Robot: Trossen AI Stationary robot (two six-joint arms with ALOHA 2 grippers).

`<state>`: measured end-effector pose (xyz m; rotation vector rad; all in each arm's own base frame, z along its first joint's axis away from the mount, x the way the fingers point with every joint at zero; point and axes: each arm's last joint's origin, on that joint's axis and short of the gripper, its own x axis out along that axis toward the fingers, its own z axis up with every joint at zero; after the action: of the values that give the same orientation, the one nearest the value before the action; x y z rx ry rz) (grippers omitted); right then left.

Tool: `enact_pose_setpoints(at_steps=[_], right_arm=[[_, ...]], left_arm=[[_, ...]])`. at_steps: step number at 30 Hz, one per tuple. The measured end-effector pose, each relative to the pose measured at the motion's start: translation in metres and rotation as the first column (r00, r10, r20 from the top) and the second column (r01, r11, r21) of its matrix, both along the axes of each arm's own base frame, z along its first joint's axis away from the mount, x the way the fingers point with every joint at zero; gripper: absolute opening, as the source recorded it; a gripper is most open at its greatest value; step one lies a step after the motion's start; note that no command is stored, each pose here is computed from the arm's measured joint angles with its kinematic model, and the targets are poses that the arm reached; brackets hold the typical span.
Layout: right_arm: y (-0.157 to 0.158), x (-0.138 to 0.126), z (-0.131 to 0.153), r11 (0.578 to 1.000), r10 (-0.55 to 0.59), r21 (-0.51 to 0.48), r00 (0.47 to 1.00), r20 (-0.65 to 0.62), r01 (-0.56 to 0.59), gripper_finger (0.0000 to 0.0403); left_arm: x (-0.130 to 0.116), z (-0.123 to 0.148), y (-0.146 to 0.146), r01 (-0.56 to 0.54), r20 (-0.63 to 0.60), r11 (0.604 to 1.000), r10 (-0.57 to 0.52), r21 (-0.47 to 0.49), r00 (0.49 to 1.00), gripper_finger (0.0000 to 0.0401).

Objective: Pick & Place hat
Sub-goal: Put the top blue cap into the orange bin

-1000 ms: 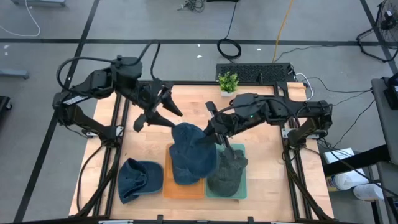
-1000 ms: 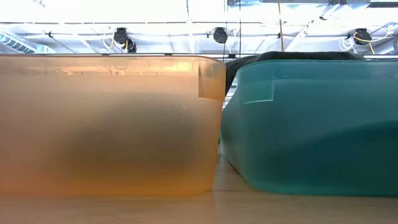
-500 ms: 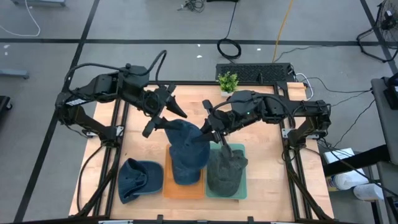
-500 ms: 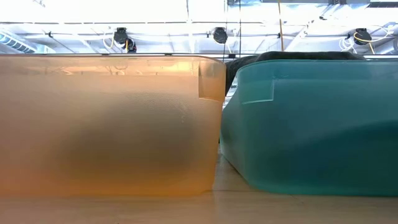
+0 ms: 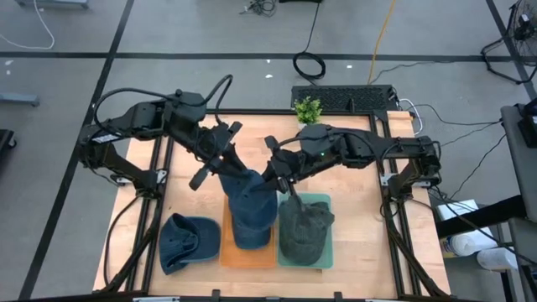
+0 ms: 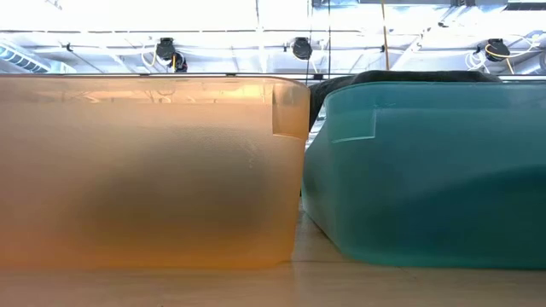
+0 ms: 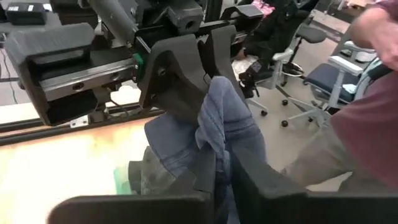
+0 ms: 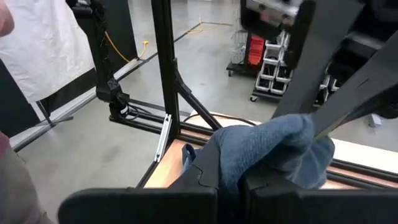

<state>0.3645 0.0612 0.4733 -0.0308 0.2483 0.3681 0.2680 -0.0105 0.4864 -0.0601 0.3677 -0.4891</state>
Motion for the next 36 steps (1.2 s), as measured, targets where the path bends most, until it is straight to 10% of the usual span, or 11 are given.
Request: enact_pose_setpoints(at_steps=[14, 28, 36], right_arm=[[0.000, 0.000, 0.001, 1.000, -0.012, 0.007, 1.000, 0.007, 0.012, 0.0007], [-0.014, -0.060, 0.042, 0.975, -0.131, -0.164, 0.982, 0.134, 0.153, 0.0206], [-0.022, -0.098, 0.067, 0.955, -0.218, -0.149, 0.949, 0.227, 0.255, 0.0244]], left_arm=[[-0.004, -0.001, 0.008, 0.051, -0.028, 0.998, -0.053, -0.047, 0.998, 0.0023], [-0.032, 0.020, 0.004, 0.051, -0.058, 0.997, -0.055, -0.066, 0.997, 0.0023], [-0.022, 0.009, -0.011, 0.074, -0.108, 0.996, -0.080, -0.058, 0.991, 0.0023]])
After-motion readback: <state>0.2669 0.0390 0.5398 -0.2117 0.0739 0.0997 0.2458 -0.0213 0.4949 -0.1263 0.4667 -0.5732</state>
